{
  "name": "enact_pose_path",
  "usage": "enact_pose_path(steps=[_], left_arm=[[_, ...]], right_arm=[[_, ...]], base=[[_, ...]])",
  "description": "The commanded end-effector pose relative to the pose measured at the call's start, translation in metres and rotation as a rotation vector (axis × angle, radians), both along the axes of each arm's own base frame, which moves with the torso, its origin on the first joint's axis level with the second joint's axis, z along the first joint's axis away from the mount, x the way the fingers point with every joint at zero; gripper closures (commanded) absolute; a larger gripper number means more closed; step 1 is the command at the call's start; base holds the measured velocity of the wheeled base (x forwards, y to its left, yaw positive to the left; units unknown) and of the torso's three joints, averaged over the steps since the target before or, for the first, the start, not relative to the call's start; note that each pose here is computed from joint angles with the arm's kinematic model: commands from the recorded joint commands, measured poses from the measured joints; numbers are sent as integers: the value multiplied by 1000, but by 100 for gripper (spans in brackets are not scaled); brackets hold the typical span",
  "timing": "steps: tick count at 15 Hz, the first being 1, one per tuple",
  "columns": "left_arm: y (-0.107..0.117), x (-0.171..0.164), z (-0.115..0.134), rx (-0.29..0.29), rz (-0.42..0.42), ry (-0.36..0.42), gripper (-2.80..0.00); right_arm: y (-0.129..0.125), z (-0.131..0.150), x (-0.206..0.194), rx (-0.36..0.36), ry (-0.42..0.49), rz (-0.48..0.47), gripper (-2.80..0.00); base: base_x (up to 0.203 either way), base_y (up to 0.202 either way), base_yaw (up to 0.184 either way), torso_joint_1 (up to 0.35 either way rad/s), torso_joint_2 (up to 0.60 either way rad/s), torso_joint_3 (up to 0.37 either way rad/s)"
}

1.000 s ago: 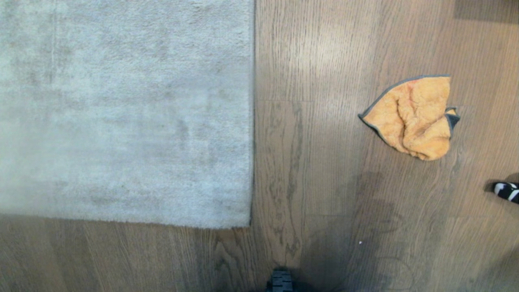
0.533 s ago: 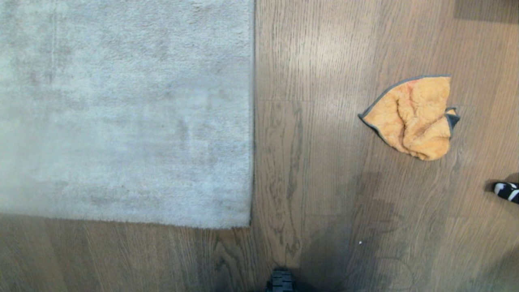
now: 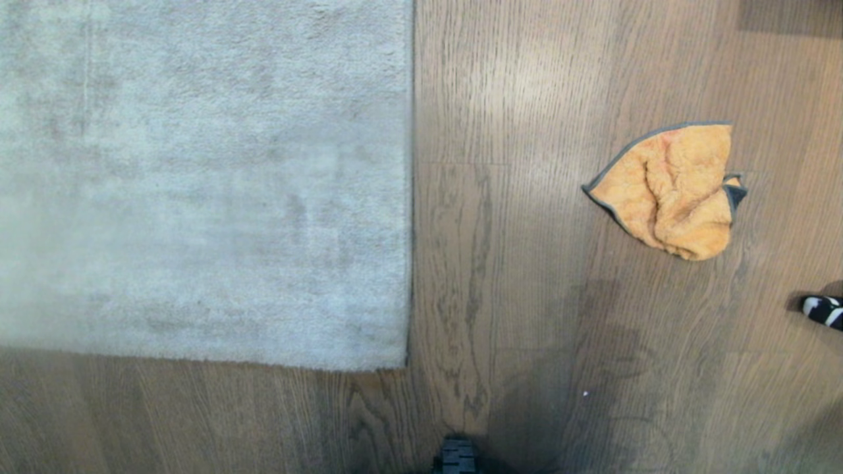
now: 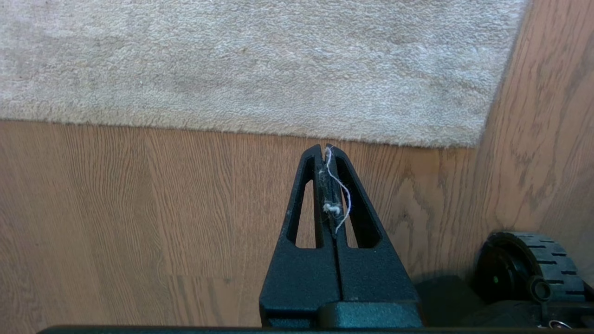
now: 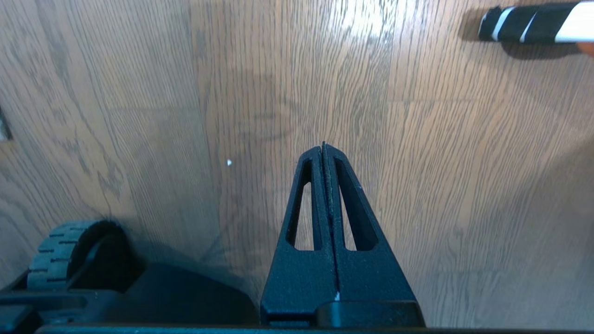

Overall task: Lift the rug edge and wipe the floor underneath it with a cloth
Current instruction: Pick up the rag

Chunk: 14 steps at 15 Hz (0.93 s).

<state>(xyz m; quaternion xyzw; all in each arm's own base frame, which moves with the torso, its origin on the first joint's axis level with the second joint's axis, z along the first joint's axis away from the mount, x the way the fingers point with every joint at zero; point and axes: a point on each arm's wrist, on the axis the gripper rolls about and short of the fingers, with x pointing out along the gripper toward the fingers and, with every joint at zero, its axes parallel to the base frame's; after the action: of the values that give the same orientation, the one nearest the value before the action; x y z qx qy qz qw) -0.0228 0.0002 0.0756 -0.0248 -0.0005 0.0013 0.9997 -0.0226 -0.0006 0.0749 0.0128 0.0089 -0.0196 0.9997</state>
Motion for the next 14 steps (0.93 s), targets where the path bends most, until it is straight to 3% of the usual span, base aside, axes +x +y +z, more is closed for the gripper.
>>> enact_pose_path(steps=[1, 3, 5, 7, 10, 14], left_arm=[[0, 0, 0, -1, 1, -1, 0], [0, 0, 0, -1, 1, -1, 0], [0, 0, 0, -1, 1, -1, 0], [0, 0, 0, -1, 1, -1, 0], [0, 0, 0, -1, 1, -1, 0], [0, 0, 0, -1, 1, -1, 0]], right_arm=[[0, 1, 1, -19, 13, 2, 0], [1, 2, 1, -86, 27, 45, 0], [1, 6, 3, -92, 43, 54, 0], [3, 25, 5, -33, 47, 131, 0], [4, 55, 24, 27, 144, 231, 0], [8, 74, 68, 98, 284, 273, 0]], base=[[0, 0, 0, 0, 0, 0], [0, 0, 0, 0, 0, 0], [0, 0, 0, 0, 0, 0], [0, 0, 0, 0, 0, 0], [0, 0, 0, 0, 0, 0], [0, 0, 0, 0, 0, 0]])
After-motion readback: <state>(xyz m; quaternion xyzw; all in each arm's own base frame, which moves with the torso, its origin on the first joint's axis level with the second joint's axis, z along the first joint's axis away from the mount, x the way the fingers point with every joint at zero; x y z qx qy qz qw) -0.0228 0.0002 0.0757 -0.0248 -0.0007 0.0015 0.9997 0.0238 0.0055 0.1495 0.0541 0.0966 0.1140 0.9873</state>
